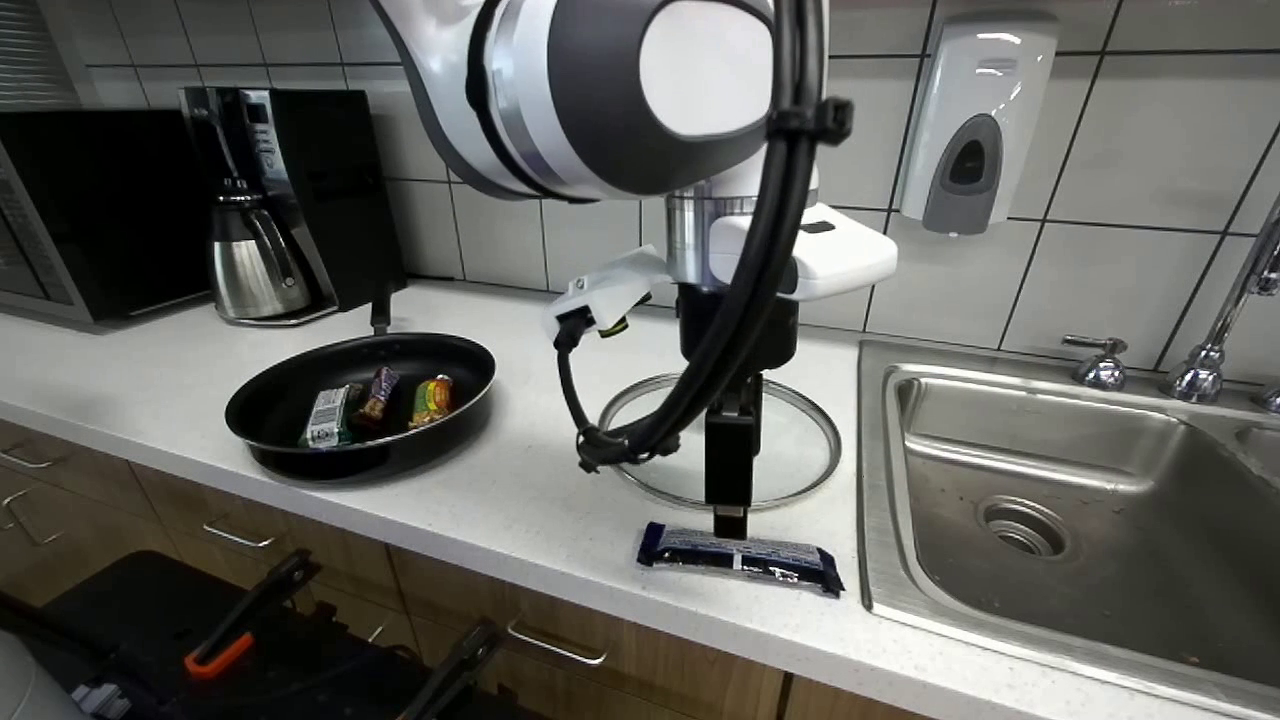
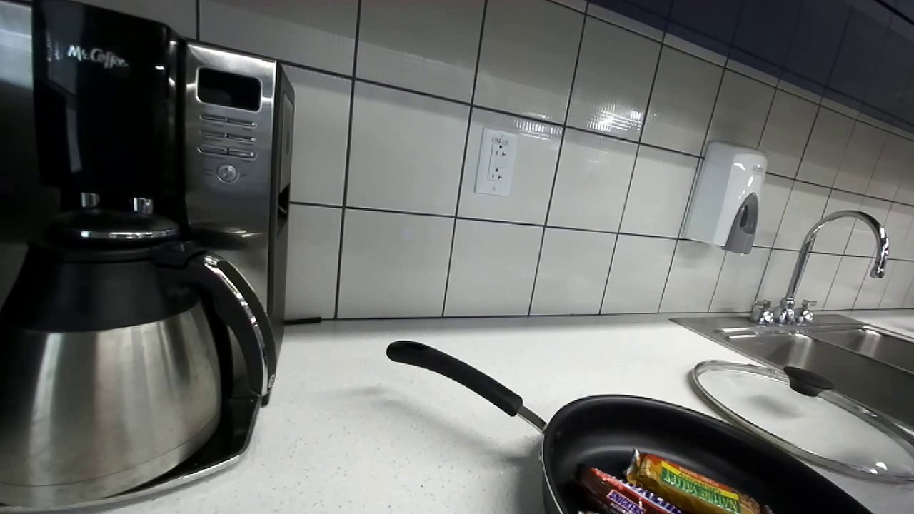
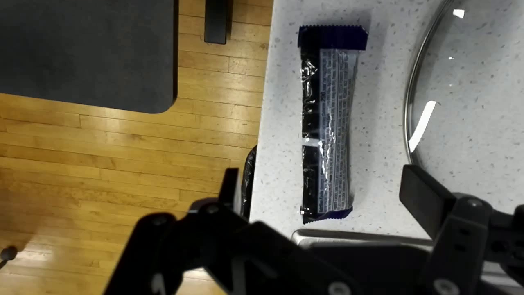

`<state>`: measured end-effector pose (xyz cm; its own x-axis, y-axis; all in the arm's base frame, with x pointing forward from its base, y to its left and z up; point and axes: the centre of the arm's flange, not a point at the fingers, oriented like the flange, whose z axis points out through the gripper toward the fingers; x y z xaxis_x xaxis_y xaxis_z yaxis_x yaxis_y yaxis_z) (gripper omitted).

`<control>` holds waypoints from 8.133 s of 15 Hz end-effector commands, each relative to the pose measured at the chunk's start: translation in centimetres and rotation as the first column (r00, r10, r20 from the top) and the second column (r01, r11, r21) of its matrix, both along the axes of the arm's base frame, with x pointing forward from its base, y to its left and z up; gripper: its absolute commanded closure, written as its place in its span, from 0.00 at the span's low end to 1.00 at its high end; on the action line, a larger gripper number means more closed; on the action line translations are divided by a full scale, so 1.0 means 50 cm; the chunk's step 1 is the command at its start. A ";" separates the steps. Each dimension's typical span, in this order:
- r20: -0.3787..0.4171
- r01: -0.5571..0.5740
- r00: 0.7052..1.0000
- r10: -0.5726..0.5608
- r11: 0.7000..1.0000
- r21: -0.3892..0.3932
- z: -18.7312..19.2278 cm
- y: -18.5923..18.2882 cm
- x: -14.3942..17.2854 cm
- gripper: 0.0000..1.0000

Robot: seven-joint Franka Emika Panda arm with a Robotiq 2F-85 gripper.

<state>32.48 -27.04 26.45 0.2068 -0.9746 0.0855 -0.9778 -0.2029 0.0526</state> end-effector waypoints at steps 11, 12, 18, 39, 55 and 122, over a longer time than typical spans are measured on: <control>0.005 0.077 0.997 -0.077 0.997 0.002 -0.104 -0.046 -0.007 0.00; 0.004 0.085 0.996 -0.085 0.996 0.009 -0.109 -0.048 -0.006 0.00; -0.008 0.109 0.994 -0.108 0.994 0.030 -0.128 -0.057 0.013 0.00; -0.025 0.078 0.997 -0.078 0.997 0.022 -0.146 -0.067 0.019 0.42; 0.046 0.035 0.998 -0.034 0.999 -0.006 -0.023 -0.064 0.000 0.95; 0.200 -0.863 -0.485 0.851 -0.503 0.050 -0.006 0.773 0.232 0.50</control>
